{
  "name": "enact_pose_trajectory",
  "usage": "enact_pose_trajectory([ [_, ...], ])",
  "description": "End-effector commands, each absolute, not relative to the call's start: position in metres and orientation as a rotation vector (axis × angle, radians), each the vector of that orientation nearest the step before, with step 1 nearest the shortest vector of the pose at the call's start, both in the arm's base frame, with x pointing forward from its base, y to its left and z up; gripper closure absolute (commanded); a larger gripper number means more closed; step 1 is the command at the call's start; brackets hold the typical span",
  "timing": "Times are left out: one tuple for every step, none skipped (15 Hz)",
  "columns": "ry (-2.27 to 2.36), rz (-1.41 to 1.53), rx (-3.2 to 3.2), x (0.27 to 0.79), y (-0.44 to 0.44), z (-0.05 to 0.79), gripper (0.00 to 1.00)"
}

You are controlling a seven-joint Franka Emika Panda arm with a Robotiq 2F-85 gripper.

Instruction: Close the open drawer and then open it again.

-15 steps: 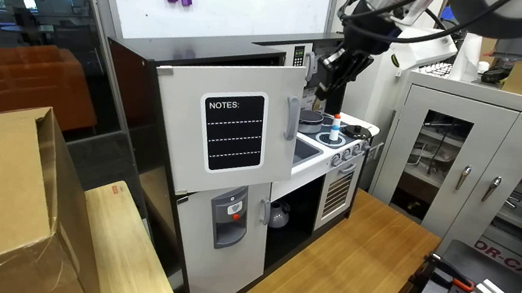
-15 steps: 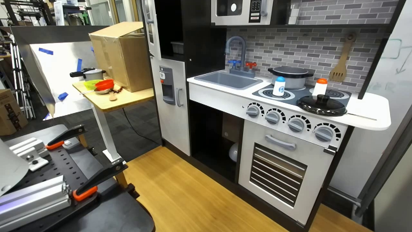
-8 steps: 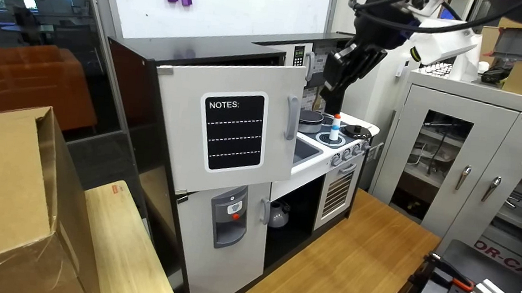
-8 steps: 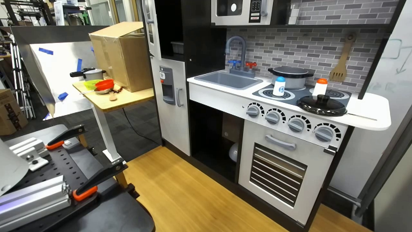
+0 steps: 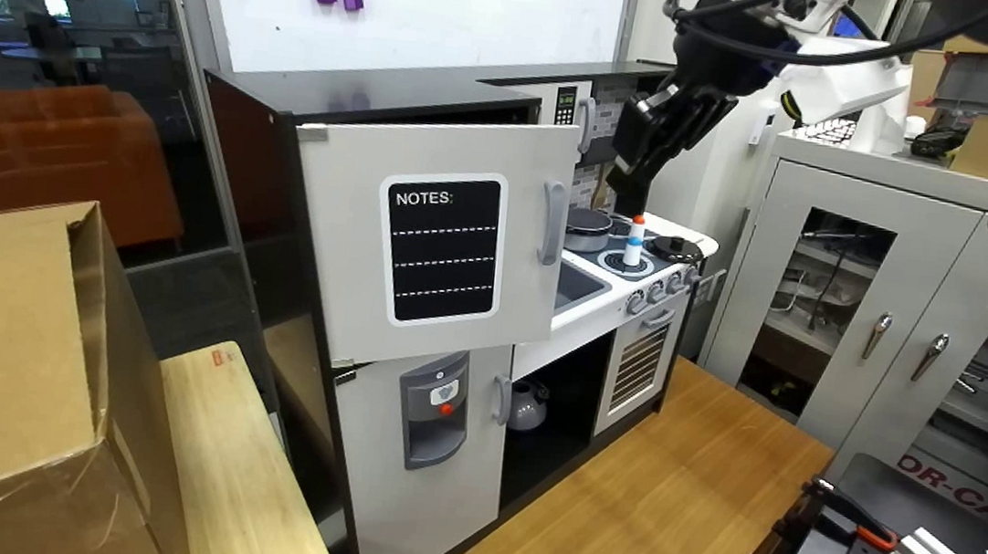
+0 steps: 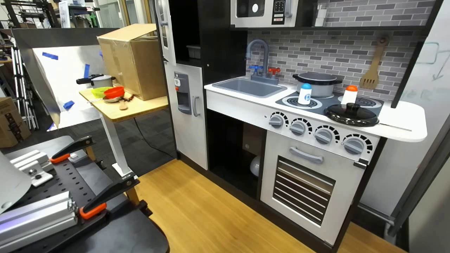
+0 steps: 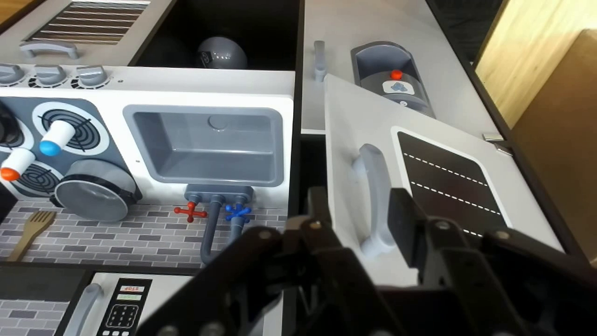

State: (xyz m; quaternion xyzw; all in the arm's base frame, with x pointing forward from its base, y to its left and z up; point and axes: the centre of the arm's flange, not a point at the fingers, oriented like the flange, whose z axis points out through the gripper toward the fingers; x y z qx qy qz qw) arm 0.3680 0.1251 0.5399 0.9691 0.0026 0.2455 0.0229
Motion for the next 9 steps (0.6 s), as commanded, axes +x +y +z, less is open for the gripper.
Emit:
enact_pose_trajectory([
  [0.008,0.760,3.001,0.368,0.125,0.540,0.60],
  [0.008,0.760,3.001,0.368,0.125,0.540,0.60],
  [0.008,0.760,3.001,0.368,0.125,0.540,0.60],
  [0.008,0.744,3.007,0.369,0.126,0.539,0.35],
  [0.008,0.743,3.004,0.371,0.127,0.538,0.34],
  [0.011,0.735,3.015,0.373,0.129,0.537,0.30],
  [0.013,0.729,3.022,0.375,0.130,0.535,0.23],
  [0.021,0.722,3.032,0.378,0.132,0.533,0.16],
  [0.030,0.715,3.038,0.381,0.134,0.531,0.08],
])
